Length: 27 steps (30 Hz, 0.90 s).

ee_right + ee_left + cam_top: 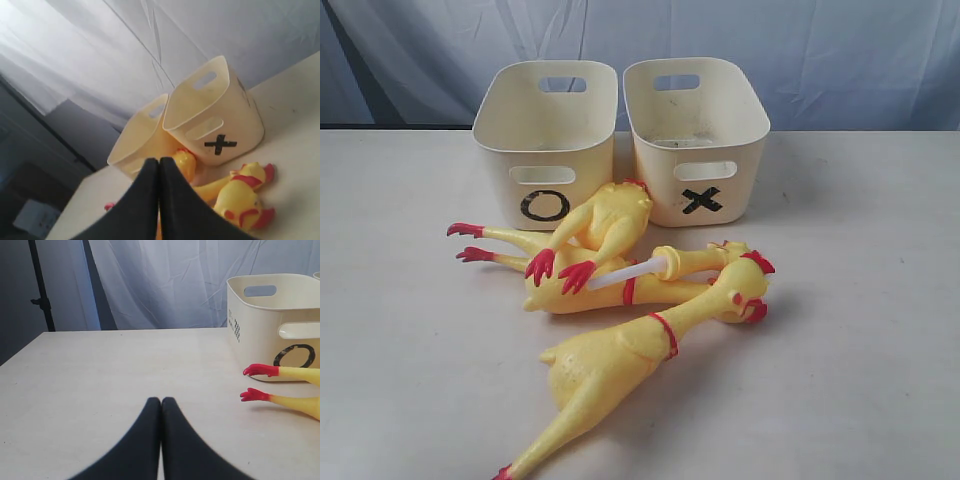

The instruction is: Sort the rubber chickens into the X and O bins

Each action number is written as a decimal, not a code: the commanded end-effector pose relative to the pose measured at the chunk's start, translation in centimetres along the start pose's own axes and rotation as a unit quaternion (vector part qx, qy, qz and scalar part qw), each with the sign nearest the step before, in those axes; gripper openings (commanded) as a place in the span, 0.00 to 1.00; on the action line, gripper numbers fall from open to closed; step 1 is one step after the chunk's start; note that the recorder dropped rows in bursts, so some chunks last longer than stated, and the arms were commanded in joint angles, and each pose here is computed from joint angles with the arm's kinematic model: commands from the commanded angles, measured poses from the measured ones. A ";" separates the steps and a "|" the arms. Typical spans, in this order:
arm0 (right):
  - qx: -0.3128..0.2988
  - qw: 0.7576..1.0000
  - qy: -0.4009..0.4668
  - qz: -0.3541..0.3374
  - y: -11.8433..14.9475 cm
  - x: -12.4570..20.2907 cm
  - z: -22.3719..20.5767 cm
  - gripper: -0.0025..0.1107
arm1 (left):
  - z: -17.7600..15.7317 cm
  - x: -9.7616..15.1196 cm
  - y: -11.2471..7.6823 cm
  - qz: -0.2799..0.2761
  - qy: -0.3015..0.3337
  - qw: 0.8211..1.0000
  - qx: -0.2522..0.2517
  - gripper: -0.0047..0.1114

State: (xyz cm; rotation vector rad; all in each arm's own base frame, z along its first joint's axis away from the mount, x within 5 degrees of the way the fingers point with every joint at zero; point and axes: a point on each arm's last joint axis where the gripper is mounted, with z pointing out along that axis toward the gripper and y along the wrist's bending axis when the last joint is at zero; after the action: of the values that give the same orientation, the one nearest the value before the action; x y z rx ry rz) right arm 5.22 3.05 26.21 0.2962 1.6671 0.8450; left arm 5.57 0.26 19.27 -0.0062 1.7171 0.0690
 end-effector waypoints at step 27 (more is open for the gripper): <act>0.018 0.938 0.337 -0.080 3.1 -5.4 16.6 0.02 | 0.0 0.0 0.0 -0.001 -0.004 1.000 0.003 0.04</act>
State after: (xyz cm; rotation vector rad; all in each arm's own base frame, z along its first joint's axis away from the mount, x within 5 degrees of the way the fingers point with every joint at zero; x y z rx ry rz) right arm 20.26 7.40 31.45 -0.0969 2.2939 0.8364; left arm 5.57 0.26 19.27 -0.0062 1.7171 0.0690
